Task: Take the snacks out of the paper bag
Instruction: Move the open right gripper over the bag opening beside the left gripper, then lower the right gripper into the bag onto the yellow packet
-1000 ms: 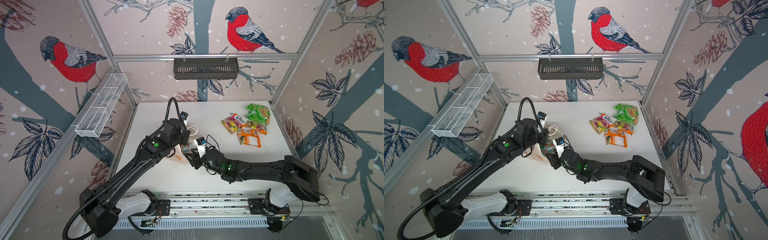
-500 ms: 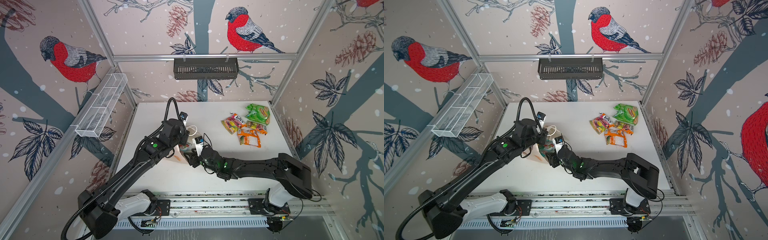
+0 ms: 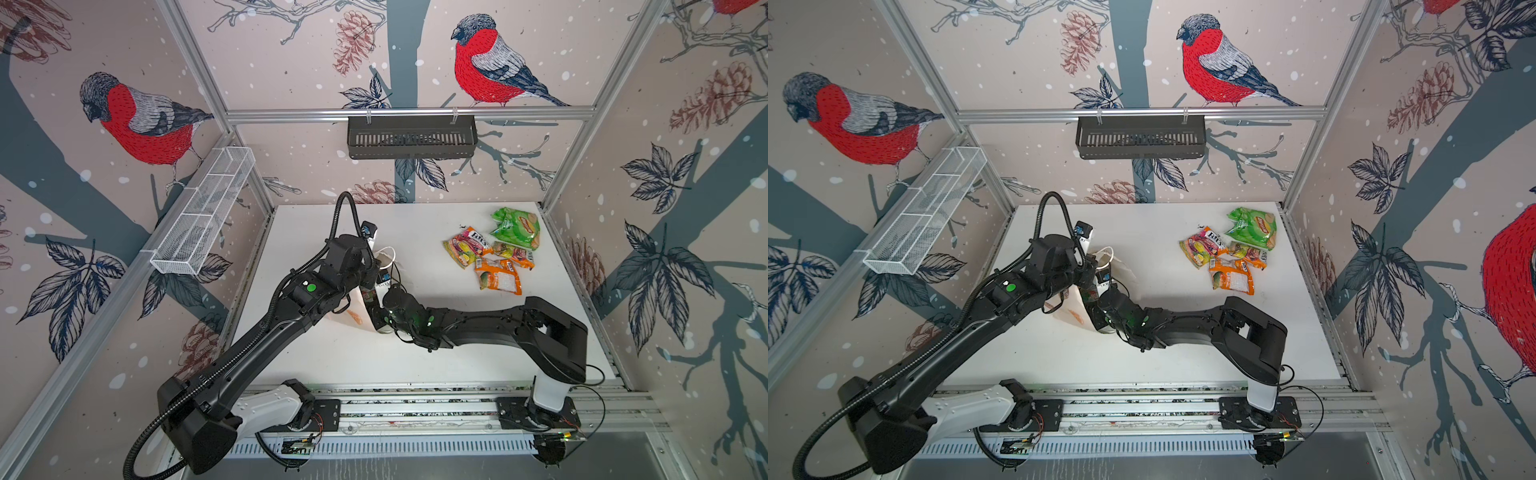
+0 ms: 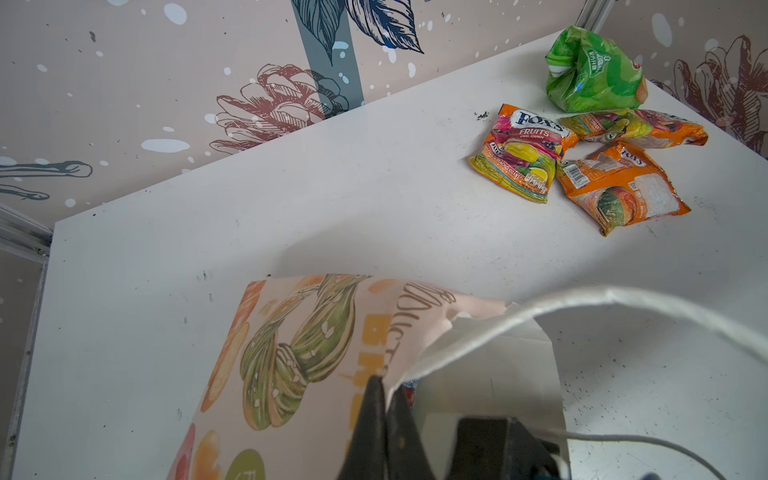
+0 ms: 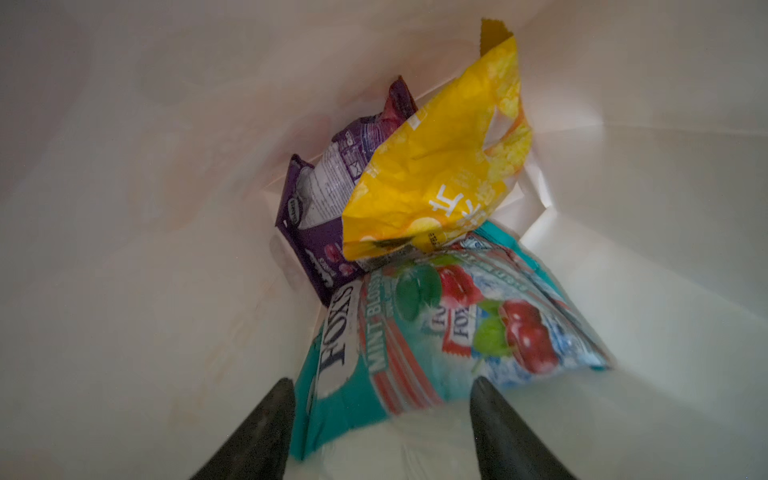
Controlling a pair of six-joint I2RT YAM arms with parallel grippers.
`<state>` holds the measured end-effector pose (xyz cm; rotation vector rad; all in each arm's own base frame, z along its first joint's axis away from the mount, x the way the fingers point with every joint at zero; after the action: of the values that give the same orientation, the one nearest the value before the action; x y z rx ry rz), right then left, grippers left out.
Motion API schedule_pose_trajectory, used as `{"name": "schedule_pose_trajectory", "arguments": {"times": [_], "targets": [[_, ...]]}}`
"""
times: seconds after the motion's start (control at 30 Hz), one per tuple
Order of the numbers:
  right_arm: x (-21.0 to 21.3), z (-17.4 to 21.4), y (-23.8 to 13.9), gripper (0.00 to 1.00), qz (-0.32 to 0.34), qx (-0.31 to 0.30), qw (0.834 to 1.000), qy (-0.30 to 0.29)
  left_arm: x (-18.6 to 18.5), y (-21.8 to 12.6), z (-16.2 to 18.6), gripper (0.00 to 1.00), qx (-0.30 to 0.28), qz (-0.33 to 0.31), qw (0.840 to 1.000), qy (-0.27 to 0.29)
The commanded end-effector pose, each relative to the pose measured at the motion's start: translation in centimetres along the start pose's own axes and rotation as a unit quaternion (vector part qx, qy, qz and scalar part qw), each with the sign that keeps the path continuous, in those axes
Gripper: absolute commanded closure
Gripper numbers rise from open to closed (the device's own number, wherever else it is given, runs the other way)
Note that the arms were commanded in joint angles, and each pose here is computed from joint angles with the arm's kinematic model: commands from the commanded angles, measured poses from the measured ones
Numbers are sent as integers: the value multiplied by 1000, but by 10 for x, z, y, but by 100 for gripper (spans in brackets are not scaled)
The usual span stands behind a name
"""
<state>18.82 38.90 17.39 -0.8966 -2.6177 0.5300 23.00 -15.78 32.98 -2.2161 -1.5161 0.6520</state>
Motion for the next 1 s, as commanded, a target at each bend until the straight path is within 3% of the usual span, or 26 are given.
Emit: {"name": "schedule_pose_trajectory", "arguments": {"times": [0.0, 0.47, 0.97], "targets": [[-3, -7, 5, 29, 12, -19, 1000, -1, -5, -5, -6, 100, -12, 22, 1000, 0], [-17, -17, 28, 22, 86, -63, 994, 18, -8, -13, -2, 100, -17, 43, 999, 3], [-23, -29, 50, 27, 141, -107, 984, 30, -13, -18, 5, 100, -16, 56, 998, 0]]}}
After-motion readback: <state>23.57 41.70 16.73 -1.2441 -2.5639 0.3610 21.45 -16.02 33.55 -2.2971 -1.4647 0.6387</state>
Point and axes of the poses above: each gripper's point midway between its finger pads, its own y axis out along the fingers, its own x axis along the line the jaws close on, z = x × y, the point moved 10 cm from there along -y, back along the fingers, and after that the axes turned 14 degrees about -y, right-handed, at the moved point
